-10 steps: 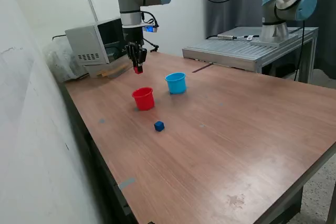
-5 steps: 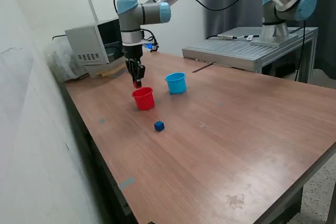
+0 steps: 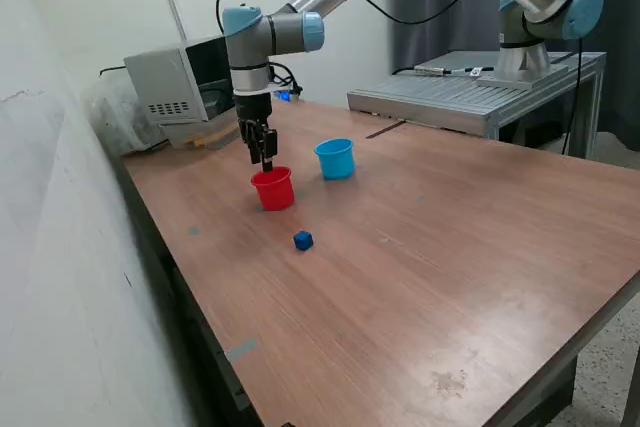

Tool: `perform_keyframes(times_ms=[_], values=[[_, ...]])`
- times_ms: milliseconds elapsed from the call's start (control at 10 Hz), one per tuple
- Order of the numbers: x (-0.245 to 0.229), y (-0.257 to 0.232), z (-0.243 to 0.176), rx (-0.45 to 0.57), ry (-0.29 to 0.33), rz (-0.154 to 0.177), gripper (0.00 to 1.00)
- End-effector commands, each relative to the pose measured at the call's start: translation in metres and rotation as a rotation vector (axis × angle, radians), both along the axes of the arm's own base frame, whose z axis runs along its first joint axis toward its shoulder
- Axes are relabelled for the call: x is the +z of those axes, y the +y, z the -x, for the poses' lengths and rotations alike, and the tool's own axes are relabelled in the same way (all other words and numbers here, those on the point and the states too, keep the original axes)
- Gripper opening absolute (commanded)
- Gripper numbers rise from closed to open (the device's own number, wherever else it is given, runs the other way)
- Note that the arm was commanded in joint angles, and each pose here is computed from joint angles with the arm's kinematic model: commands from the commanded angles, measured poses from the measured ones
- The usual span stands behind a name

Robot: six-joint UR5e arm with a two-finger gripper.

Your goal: Place red objects in the red bin, and blue objects in the blue bin.

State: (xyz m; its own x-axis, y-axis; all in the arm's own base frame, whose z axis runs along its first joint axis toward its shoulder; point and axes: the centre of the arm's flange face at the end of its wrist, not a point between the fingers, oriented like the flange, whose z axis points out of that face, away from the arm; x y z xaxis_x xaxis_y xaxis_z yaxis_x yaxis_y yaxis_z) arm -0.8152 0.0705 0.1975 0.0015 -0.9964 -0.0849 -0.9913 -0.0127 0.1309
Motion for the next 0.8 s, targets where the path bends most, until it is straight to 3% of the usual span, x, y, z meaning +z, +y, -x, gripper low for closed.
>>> perform_keyframes(times_ms=[0,400,600,700], values=[[0.009,-0.001,0.000,-0.019,0.006,-0.001,1.00],[0.033,-0.028,-0.001,-0.007,-0.018,0.015,1.00],[0.045,-0.080,0.005,0.059,0.006,0.019,1.00],[0.051,-0.098,0.007,0.087,0.023,0.049,1.00]])
